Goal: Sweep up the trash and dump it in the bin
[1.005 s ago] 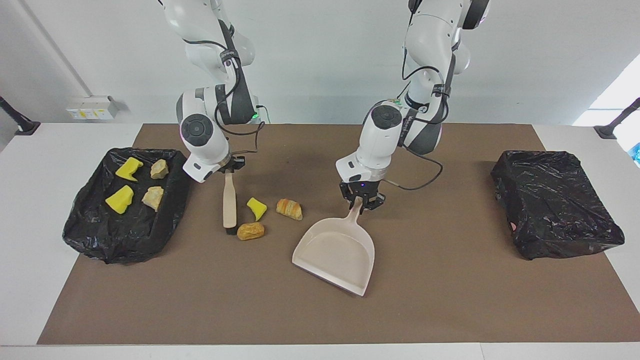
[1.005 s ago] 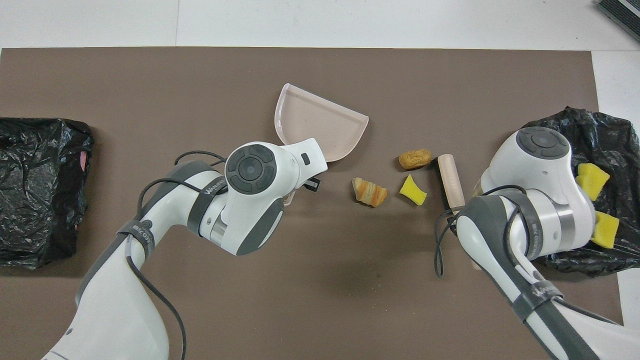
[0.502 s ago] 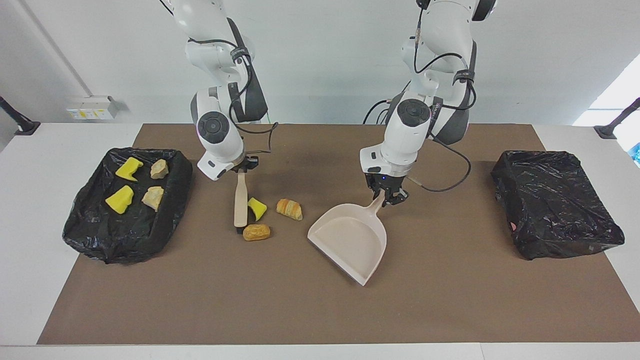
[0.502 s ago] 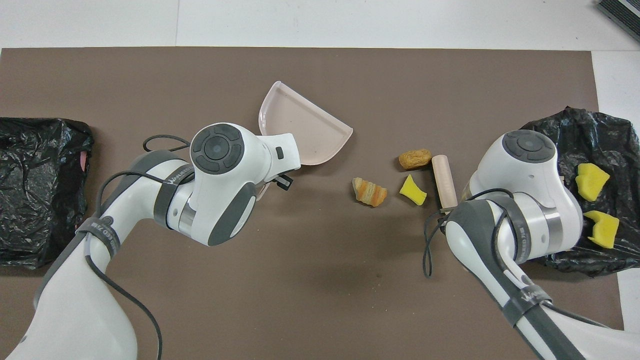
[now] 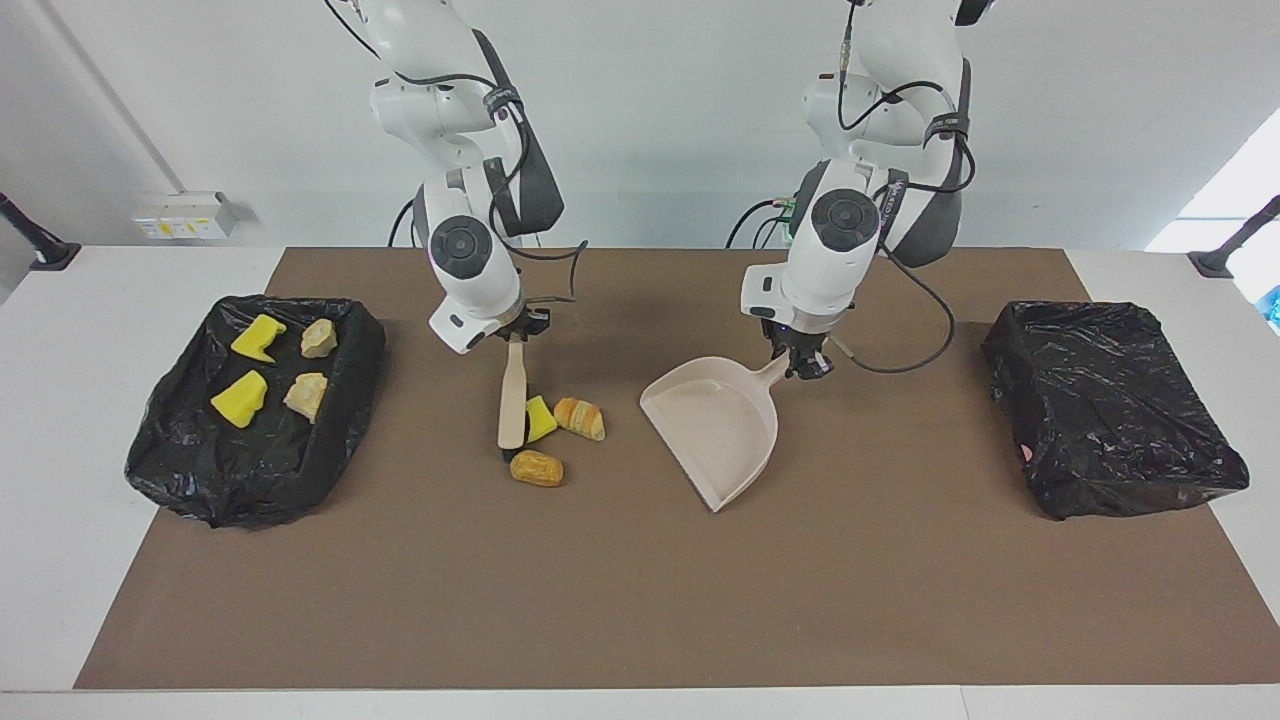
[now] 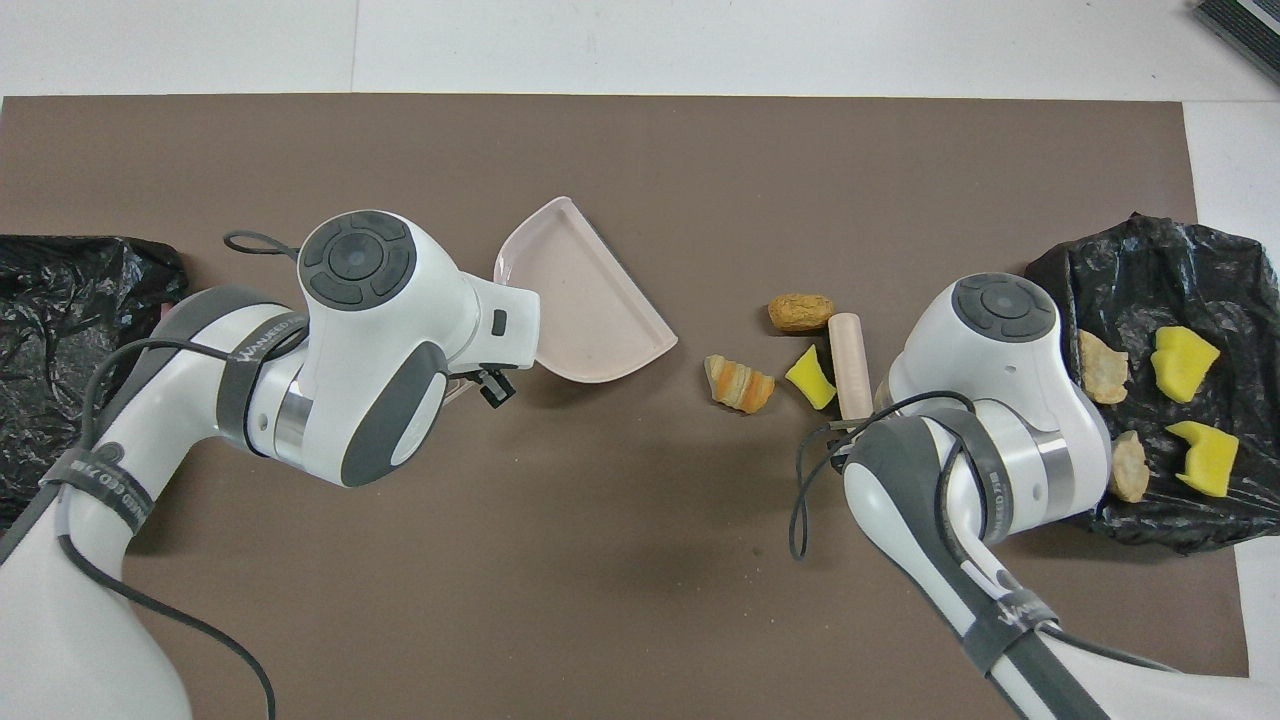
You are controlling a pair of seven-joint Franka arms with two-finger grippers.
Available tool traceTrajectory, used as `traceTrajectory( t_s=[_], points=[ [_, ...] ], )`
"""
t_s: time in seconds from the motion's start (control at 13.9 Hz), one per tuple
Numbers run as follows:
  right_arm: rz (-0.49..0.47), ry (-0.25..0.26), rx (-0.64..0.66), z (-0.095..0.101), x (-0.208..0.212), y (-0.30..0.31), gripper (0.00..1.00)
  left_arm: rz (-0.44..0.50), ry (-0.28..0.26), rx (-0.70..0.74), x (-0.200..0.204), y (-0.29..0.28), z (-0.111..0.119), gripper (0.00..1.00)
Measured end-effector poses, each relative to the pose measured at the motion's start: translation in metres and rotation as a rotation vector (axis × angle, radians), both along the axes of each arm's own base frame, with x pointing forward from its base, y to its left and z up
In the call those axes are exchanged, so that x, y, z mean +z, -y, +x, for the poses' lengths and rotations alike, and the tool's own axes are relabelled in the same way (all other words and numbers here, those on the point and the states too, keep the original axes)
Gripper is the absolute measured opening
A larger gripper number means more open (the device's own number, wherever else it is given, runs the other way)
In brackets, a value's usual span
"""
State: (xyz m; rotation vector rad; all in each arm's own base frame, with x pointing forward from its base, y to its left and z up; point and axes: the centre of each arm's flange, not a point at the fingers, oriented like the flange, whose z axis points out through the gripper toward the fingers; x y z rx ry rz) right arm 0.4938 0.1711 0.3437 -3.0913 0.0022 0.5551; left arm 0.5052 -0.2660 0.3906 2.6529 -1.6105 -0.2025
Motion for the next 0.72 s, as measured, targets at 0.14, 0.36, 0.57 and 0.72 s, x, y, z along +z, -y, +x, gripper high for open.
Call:
traceTrajectory(
  t_s=[0.14, 0.36, 0.57, 0.72],
  points=[
    [0.015, 0.007, 0.0, -0.004, -0.002, -0.017, 0.26, -0.019, 0.047, -0.027, -0.011, 0.007, -0.027, 0.31],
    [0.053, 0.01, 0.007, -0.014, 0.0, -0.052, 0.26, -0.037, 0.092, -0.021, -0.012, 0.007, -0.041, 0.31],
    [0.113, 0.024, -0.002, -0.022, 0.003, -0.08, 0.26, -0.038, 0.093, -0.018, -0.013, 0.006, -0.042, 0.31],
    [0.177, 0.036, -0.024, -0.026, 0.007, -0.101, 0.26, -0.038, 0.093, -0.015, -0.014, 0.006, -0.042, 0.31]
  ],
)
